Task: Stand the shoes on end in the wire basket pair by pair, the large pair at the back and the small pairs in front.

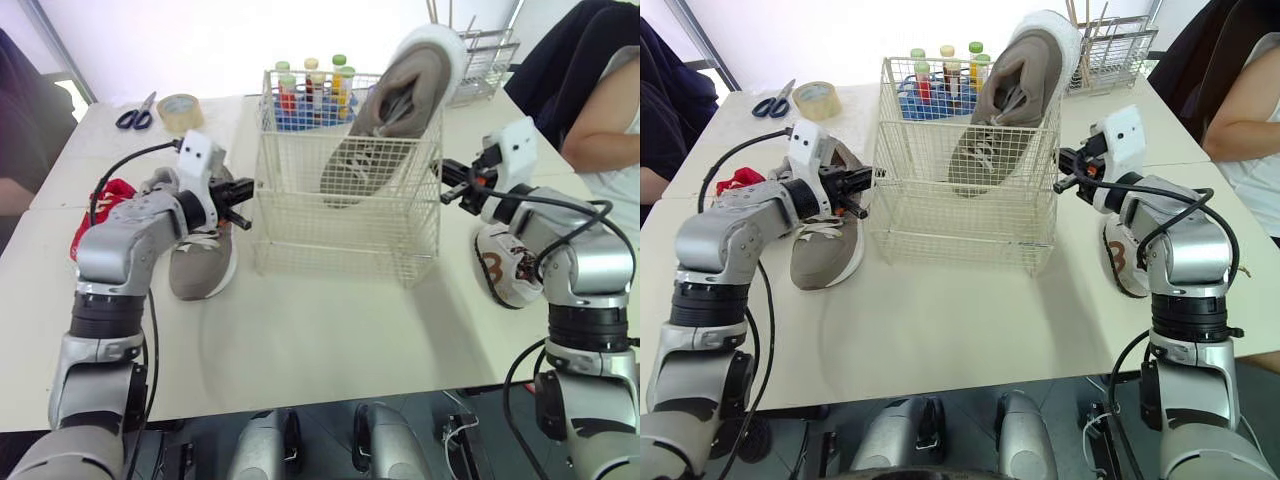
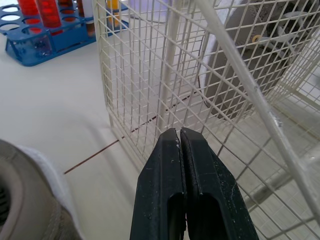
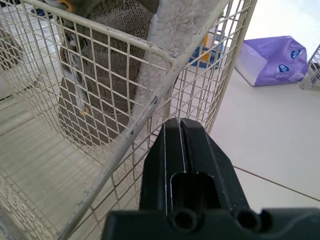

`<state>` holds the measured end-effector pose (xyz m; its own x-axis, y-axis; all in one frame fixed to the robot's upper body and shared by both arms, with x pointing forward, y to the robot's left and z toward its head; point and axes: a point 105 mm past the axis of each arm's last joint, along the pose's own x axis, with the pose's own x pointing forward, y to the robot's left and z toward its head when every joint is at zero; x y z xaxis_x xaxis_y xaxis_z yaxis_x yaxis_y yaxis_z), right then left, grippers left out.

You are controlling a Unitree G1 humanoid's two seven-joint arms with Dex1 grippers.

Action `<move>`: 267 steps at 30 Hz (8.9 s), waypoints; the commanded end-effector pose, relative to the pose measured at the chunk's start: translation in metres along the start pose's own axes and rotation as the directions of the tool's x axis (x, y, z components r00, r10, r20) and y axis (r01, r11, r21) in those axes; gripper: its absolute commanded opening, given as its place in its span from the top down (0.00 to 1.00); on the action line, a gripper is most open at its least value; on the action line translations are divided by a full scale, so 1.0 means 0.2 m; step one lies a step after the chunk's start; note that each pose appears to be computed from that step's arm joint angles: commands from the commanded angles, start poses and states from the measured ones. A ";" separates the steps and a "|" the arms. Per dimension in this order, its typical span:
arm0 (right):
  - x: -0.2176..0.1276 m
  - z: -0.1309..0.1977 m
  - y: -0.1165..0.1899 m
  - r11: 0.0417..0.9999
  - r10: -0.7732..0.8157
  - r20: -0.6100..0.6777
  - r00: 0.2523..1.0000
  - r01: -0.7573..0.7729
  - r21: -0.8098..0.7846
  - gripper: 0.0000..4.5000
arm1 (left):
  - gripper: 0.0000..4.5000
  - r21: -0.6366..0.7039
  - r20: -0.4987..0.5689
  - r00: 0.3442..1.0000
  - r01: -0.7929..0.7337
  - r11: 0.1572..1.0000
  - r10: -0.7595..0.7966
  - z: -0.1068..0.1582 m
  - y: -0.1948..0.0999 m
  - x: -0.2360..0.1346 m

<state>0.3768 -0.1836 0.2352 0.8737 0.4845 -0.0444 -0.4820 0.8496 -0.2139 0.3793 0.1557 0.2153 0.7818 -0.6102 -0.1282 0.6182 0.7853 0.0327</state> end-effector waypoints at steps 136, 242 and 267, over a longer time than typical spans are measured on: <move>-0.38 0.56 0.06 0.976 -0.152 0.119 0.981 0.167 -0.137 0.01 | 1.00 0.015 0.342 0.893 0.305 0.952 -0.292 0.55 -0.10 -0.28; -0.38 0.62 0.44 0.844 0.533 0.208 0.820 -0.499 -0.195 0.00 | 0.74 -0.060 -0.241 0.900 -0.387 0.920 0.363 -0.07 0.57 0.09; -0.39 0.63 0.41 0.865 0.500 0.219 0.838 -0.468 -0.182 0.00 | 0.99 -0.138 0.894 0.351 -0.376 0.916 0.279 1.38 0.23 -0.49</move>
<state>0.2678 -0.1224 0.3319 0.4790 0.8773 0.0307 -0.8338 0.4656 -0.2965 0.3932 0.2263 0.4585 0.6921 -0.1095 0.7135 0.2545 0.9620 -0.0993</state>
